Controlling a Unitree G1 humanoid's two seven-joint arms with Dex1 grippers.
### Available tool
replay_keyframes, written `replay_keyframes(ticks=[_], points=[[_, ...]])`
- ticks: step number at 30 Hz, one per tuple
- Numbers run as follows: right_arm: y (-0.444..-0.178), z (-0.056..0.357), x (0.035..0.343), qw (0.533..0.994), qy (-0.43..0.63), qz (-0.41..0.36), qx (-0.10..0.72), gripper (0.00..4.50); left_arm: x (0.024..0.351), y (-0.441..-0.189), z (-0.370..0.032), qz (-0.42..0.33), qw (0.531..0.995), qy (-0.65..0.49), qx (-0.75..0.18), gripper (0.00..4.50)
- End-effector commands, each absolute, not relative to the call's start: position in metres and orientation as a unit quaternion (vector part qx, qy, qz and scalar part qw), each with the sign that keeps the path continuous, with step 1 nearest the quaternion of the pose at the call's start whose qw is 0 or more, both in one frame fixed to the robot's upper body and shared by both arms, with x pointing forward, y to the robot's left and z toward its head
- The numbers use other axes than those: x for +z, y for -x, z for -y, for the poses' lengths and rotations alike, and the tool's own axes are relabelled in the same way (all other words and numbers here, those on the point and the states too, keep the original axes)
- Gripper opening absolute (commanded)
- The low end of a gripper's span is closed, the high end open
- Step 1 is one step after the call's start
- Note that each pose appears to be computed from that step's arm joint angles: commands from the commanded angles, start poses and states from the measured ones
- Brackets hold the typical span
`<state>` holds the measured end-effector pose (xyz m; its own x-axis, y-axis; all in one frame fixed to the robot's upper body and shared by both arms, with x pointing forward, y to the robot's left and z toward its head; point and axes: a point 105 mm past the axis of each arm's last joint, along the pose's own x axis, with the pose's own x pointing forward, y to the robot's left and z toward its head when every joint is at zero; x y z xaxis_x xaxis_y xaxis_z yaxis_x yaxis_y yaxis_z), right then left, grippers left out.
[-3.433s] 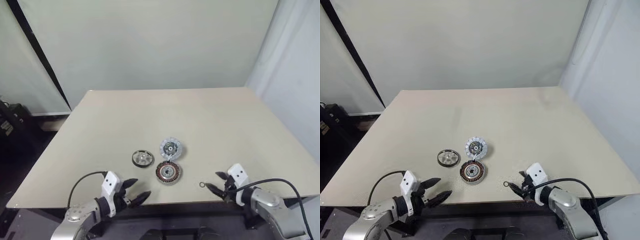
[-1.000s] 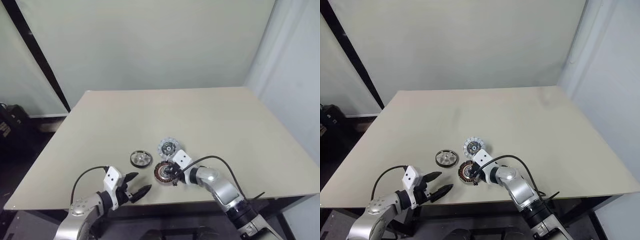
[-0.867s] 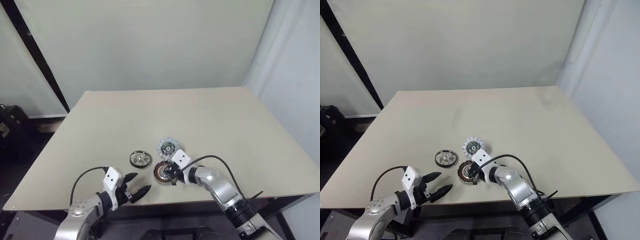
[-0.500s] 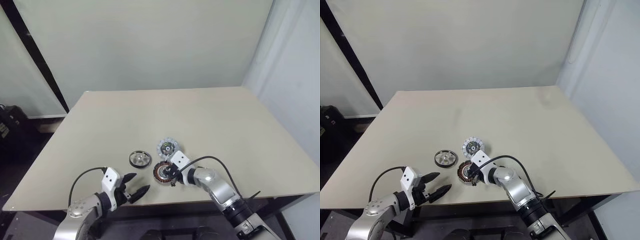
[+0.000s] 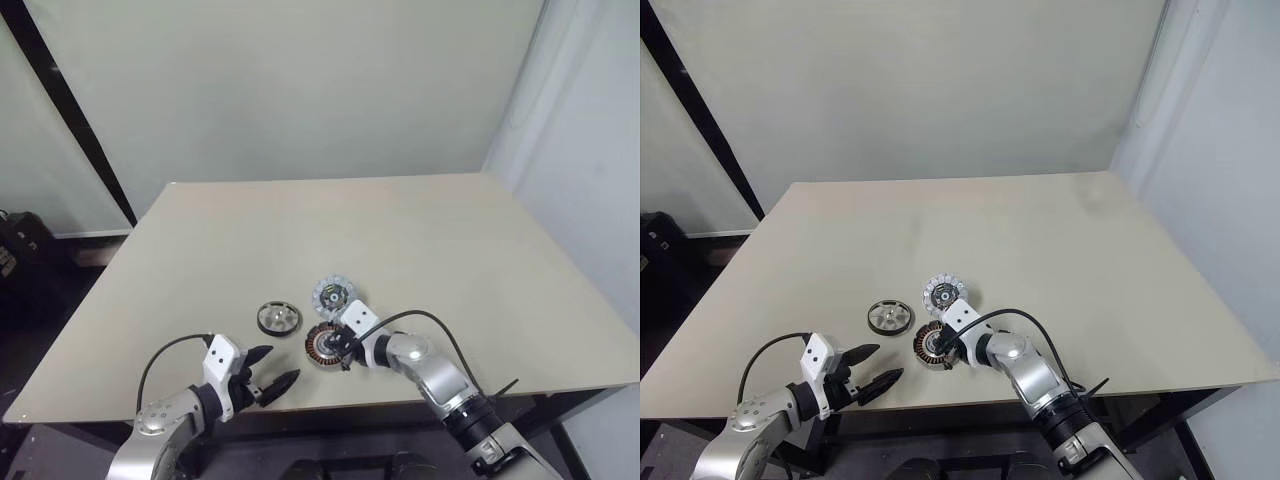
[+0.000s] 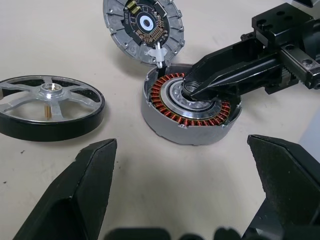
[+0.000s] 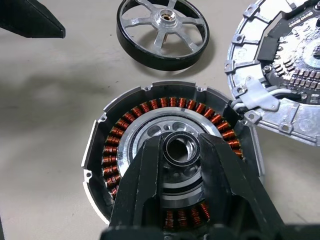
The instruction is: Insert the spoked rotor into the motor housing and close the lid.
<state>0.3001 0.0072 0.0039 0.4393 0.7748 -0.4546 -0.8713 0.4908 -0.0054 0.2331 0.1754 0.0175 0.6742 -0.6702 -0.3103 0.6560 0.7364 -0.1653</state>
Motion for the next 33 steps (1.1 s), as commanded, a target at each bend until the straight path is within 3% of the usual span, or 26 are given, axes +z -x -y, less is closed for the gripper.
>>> replay_keyframes(ticks=[1,33], points=[[-0.3078,-0.0123,0.0191,0.844,0.124,-0.17,0.493,0.76,0.0305,-0.2383,-0.1761,-0.151,0.92,0.007,-0.362,4.5],[-0.3004,-0.0159,0.0135,0.83,0.127,-0.185,0.511,0.76,0.0308,-0.239,-0.1755,-0.147,0.921,0.008,-0.359,4.5]])
